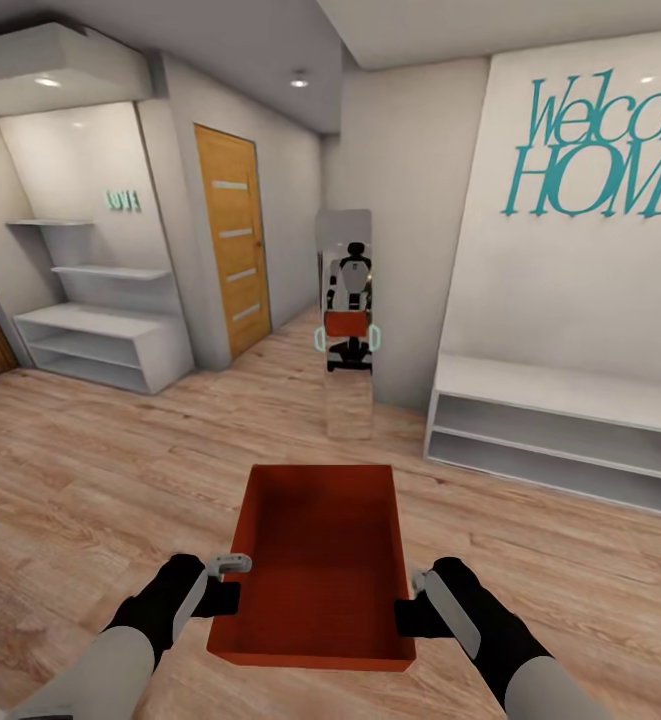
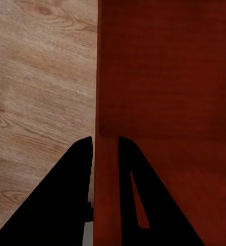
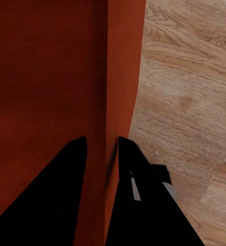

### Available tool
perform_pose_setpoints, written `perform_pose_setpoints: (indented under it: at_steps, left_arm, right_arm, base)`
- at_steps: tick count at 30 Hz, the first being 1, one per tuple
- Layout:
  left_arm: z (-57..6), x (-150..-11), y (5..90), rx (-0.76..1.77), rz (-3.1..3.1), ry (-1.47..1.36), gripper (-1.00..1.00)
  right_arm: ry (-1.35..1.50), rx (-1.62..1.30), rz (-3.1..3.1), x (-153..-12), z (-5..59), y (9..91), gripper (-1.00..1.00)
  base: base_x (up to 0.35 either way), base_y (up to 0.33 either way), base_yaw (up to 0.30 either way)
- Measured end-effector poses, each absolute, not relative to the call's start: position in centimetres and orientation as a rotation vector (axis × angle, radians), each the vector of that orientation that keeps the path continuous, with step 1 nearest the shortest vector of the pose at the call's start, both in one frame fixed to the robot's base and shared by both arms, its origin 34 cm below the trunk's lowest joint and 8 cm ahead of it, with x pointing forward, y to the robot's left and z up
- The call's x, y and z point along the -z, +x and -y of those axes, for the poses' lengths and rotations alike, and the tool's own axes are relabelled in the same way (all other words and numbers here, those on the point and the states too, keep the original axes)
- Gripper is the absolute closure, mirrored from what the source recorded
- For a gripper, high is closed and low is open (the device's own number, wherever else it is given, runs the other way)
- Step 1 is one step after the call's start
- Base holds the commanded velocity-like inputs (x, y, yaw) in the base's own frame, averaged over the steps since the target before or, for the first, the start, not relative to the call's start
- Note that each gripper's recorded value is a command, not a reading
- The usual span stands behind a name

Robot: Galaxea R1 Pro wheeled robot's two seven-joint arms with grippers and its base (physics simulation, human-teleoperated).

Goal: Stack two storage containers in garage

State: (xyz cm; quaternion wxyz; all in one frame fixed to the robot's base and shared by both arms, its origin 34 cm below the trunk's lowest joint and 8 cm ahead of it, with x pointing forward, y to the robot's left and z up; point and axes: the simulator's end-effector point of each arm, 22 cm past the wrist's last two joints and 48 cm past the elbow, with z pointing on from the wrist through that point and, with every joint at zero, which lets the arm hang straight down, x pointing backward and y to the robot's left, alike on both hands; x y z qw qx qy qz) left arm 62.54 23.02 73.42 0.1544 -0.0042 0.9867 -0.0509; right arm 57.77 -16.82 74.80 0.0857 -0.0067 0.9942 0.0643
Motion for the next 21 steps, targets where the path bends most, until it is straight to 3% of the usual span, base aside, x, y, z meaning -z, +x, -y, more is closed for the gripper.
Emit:
perform_pose_setpoints:
  at_steps: [21]
  left_arm:
    - [-23.02, -73.43, 62.54, 0.146, -2.828, -0.012, 1.00]
  right_arm:
    - [-0.020, -0.192, -2.964, -74.79, 16.81, 57.76, 1.00]
  base:
    - [0.330, 0.000, 0.010]
